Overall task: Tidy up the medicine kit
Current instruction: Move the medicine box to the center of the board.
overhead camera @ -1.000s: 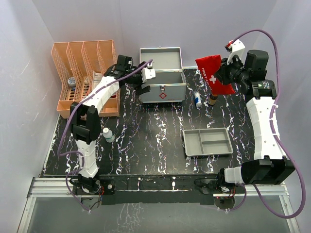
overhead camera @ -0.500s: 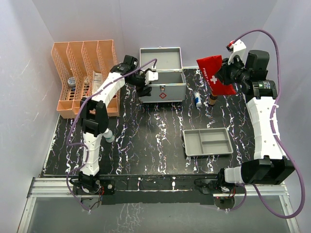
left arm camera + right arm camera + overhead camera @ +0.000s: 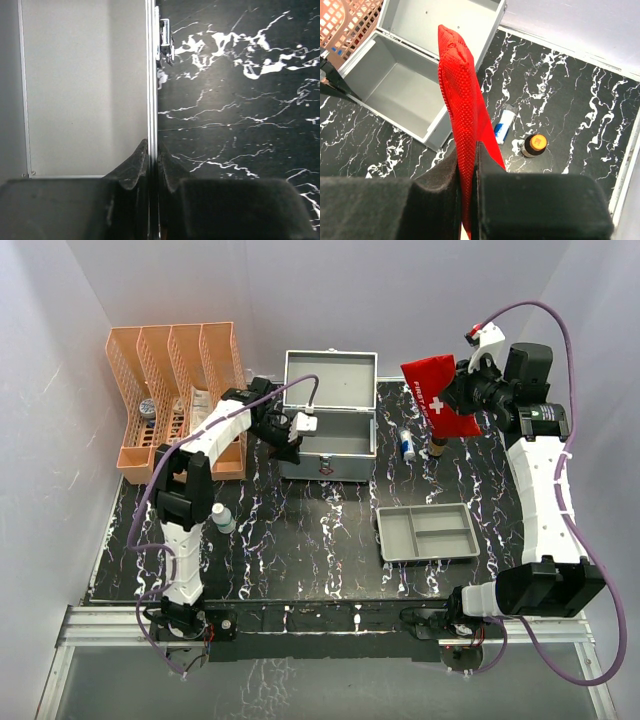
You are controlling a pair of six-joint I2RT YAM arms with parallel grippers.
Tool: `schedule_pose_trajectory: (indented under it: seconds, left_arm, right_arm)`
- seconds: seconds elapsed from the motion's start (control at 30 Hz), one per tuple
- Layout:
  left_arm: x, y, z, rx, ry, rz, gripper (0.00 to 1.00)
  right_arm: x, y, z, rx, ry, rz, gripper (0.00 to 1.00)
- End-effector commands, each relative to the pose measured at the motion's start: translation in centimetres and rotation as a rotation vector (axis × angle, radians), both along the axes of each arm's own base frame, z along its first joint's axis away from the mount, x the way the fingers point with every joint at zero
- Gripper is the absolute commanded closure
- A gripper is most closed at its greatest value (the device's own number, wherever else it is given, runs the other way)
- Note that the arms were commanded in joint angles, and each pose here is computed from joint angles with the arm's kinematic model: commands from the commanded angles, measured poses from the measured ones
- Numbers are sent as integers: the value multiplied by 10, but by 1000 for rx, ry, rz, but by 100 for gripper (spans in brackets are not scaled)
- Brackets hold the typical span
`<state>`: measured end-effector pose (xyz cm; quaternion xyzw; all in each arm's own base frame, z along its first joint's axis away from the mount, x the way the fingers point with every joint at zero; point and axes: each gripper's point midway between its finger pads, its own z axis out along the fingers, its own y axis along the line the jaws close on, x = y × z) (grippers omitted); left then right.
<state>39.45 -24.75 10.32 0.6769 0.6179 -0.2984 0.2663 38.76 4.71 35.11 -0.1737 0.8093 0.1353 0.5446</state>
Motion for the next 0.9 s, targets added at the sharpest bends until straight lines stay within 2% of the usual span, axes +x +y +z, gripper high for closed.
schedule_pose_trajectory:
  seconds: [0.0, 0.47, 0.67, 0.7, 0.73, 0.8, 0.87]
  left_arm:
    - [-29, -13, 46, -98, -26, -71, 100]
    - [-84, -26, 49, -105, 54, -2, 100]
    - [-90, -25, 44, -96, 52, 23, 100]
    - [-90, -25, 43, -92, 56, 31, 97]
    - [-89, -24, 41, -87, 62, 37, 89]
    - [-88, -25, 41, -84, 69, 46, 59]
    - [-86, -24, 41, -76, 69, 61, 34]
  right_arm:
    - [5, 8, 37, 32, -111, 42, 100]
    - [1, 29, 21, 30, -44, 106, 100]
    - [3, 34, 20, 31, -39, 118, 100]
    - [4, 34, 20, 30, -41, 119, 100]
    - [4, 35, 21, 30, -43, 120, 100]
    - [5, 36, 22, 29, -44, 122, 100]
    - [5, 36, 22, 26, -45, 126, 100]
